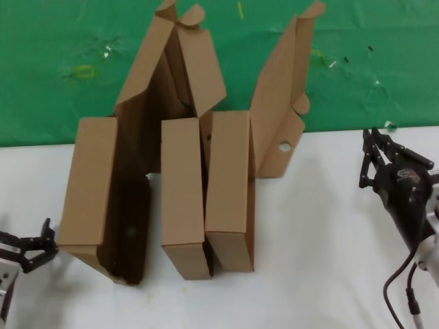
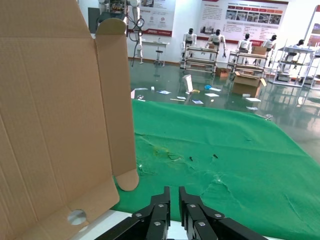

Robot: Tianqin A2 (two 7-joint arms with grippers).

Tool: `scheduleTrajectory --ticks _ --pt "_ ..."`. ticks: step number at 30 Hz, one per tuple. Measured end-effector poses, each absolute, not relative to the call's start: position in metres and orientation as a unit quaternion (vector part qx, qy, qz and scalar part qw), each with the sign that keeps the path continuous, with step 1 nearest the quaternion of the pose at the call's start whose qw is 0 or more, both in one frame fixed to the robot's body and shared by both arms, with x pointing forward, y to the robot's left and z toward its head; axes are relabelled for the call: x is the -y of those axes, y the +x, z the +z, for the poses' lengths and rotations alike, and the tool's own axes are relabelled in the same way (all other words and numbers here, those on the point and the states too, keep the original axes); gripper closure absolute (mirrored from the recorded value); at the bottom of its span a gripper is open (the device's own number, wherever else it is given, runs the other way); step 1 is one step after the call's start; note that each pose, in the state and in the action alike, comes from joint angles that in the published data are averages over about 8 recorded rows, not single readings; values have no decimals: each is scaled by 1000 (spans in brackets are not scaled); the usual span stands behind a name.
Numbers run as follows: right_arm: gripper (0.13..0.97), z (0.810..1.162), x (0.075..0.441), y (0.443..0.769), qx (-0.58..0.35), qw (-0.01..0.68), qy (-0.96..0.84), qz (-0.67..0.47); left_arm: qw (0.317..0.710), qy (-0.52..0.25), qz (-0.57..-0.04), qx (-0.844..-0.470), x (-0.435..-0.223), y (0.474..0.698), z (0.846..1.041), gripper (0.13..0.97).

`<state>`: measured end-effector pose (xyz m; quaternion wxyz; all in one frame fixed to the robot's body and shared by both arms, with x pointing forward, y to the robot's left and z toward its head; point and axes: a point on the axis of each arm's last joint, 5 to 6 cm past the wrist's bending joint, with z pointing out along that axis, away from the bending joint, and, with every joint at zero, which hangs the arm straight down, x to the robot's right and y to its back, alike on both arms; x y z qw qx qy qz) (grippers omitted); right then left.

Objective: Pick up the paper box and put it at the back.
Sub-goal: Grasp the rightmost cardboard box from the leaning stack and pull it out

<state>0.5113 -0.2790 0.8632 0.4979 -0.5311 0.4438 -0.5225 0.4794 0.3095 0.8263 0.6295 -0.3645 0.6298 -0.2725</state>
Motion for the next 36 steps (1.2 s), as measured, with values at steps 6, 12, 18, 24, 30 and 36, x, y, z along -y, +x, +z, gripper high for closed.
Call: scheduleTrajectory --ticks 6,12,18,24,30,36 --pt "911 863 279 511 -444 498 -531 -522 618 -357 -283 -641 -298 472 828 132" --pt "929 863 279 511 -444 498 -531 -522 600 -356 -286 -657 -286 463 831 132" --pt "947 863 279 511 -444 498 -531 -522 581 -357 -284 -674 -272 454 834 132" --pt "947 863 279 511 -444 498 -531 -522 561 -361 -298 -682 -258 448 838 132" --pt "947 863 279 511 -444 498 -531 -522 542 -375 -321 -680 -244 445 843 132" --pt "947 863 279 511 -444 498 -531 -522 552 -393 -314 -665 -242 453 847 132"
